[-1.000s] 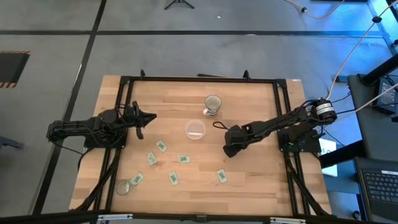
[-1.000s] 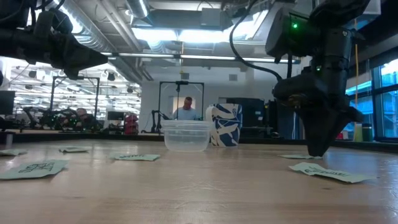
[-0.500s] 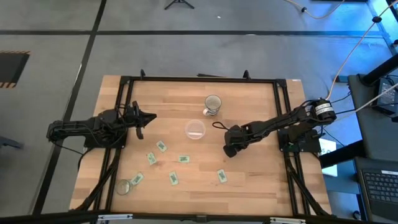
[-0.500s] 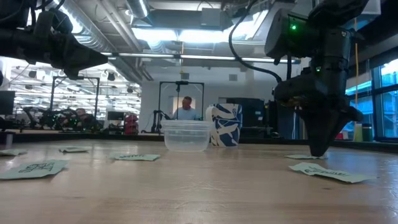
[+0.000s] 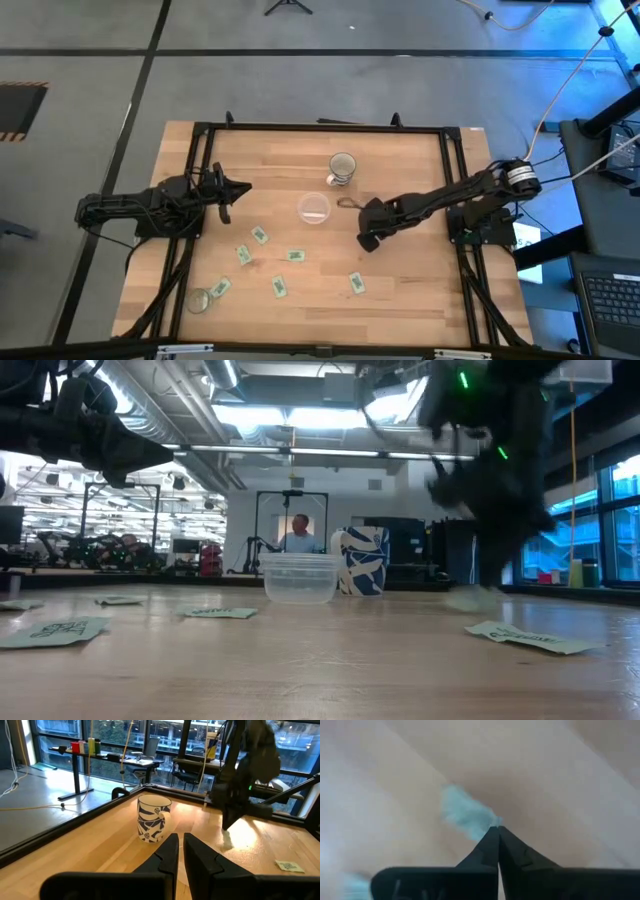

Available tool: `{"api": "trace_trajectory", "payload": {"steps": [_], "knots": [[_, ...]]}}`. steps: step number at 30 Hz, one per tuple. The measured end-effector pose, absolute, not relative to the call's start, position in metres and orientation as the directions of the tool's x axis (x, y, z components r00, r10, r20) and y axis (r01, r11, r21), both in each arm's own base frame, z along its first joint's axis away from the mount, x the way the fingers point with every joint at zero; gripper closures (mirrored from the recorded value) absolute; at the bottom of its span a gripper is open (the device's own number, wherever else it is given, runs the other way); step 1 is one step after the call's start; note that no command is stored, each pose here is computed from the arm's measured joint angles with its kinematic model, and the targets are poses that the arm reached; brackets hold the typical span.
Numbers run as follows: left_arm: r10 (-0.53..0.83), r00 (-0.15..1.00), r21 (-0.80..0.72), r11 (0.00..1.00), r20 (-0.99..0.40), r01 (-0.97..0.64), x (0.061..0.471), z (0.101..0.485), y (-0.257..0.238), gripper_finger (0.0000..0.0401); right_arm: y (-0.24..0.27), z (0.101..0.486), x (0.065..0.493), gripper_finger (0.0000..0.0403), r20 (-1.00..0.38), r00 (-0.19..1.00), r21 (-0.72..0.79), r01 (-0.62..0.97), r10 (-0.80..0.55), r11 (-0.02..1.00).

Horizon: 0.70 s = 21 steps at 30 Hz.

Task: Pick and place Stevia / Truvia into bins
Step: Put the stevia packet into the transparent container

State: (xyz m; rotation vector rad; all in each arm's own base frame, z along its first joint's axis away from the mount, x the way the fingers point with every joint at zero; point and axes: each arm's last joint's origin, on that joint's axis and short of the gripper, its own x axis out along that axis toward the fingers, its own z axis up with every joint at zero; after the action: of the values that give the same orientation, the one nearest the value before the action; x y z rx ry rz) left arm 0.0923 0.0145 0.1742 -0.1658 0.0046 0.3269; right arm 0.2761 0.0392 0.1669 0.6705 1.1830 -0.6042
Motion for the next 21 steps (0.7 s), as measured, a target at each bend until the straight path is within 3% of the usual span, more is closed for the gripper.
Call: {"api": "trace_trajectory", "payload": {"steps": [13,21], "knots": [[0.320,0.947,-0.161,0.933,-0.031,-0.320,0.092,0.174,0.015,0.0379,0.036,0.266,0.314,0.0403,-0.821,0.553,0.249,0.570,-0.142,0.783],[0.317,0.948,-0.161,0.934,-0.031,-0.318,0.092,0.174,0.014,0.0379,0.012,0.297,0.340,0.0403,-0.745,0.623,0.156,0.511,-0.238,0.846]]}}
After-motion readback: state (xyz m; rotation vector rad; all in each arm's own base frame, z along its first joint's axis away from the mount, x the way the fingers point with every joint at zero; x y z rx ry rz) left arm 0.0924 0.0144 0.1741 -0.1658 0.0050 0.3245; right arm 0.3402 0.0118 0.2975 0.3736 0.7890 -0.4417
